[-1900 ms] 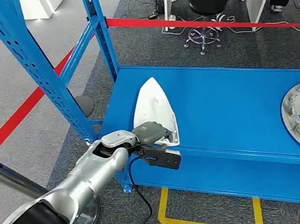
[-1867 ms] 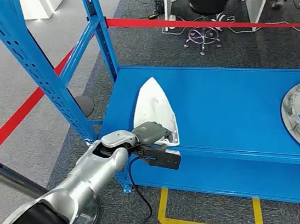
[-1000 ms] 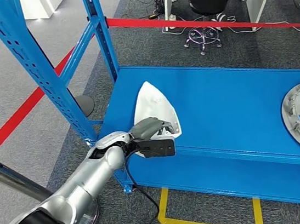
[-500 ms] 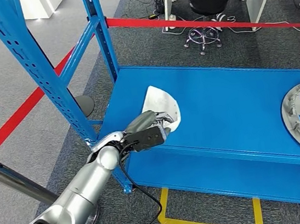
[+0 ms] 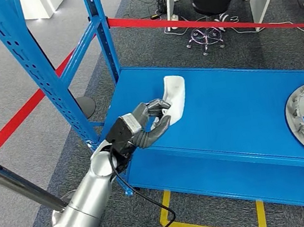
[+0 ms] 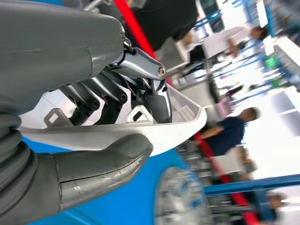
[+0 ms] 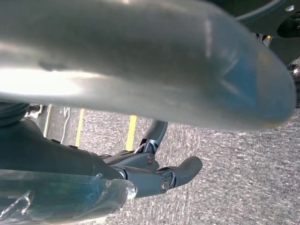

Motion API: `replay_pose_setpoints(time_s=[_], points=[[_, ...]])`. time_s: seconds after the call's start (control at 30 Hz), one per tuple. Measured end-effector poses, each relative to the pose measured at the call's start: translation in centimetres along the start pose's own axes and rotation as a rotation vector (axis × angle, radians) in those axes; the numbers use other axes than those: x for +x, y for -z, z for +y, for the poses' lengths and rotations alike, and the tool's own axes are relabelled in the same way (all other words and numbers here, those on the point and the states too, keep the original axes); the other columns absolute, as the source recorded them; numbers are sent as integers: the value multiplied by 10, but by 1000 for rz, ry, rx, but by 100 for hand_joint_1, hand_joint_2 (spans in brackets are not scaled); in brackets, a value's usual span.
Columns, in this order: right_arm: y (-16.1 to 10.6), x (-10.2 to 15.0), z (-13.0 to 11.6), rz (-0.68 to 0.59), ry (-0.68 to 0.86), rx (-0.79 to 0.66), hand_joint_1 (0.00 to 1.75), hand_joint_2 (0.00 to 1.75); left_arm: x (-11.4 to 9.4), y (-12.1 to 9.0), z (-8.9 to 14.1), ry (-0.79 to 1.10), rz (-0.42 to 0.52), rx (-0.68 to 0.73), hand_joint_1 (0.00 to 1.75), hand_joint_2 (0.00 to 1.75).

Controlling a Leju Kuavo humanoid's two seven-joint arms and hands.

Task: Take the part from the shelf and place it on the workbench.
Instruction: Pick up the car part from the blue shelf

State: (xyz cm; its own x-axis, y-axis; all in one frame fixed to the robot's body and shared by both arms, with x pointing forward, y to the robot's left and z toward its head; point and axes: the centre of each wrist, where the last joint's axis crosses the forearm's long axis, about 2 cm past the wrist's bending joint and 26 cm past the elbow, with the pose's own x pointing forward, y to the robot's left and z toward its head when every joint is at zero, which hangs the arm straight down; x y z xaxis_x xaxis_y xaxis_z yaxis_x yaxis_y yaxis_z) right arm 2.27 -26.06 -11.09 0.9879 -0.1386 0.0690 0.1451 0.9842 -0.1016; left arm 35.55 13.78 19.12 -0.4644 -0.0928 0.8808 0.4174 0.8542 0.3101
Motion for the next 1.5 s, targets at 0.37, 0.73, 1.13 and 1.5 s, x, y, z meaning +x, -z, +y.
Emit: replay_pose_setpoints(time_s=[0.37,0.73,1.13,1.5], points=[[-2,-1,13,7,21,7,0,0,16,-19,9,-162,-162,140,175,175],[-4,2,19,22,24,12,0,0,32,-34,22,-210,-233,217,175,175],[-4,2,21,21,24,17,0,0,38,-36,28,-129,-243,231,175,175],[-5,7,23,14,25,23,0,0,36,-38,24,-144,-241,221,175,175]])
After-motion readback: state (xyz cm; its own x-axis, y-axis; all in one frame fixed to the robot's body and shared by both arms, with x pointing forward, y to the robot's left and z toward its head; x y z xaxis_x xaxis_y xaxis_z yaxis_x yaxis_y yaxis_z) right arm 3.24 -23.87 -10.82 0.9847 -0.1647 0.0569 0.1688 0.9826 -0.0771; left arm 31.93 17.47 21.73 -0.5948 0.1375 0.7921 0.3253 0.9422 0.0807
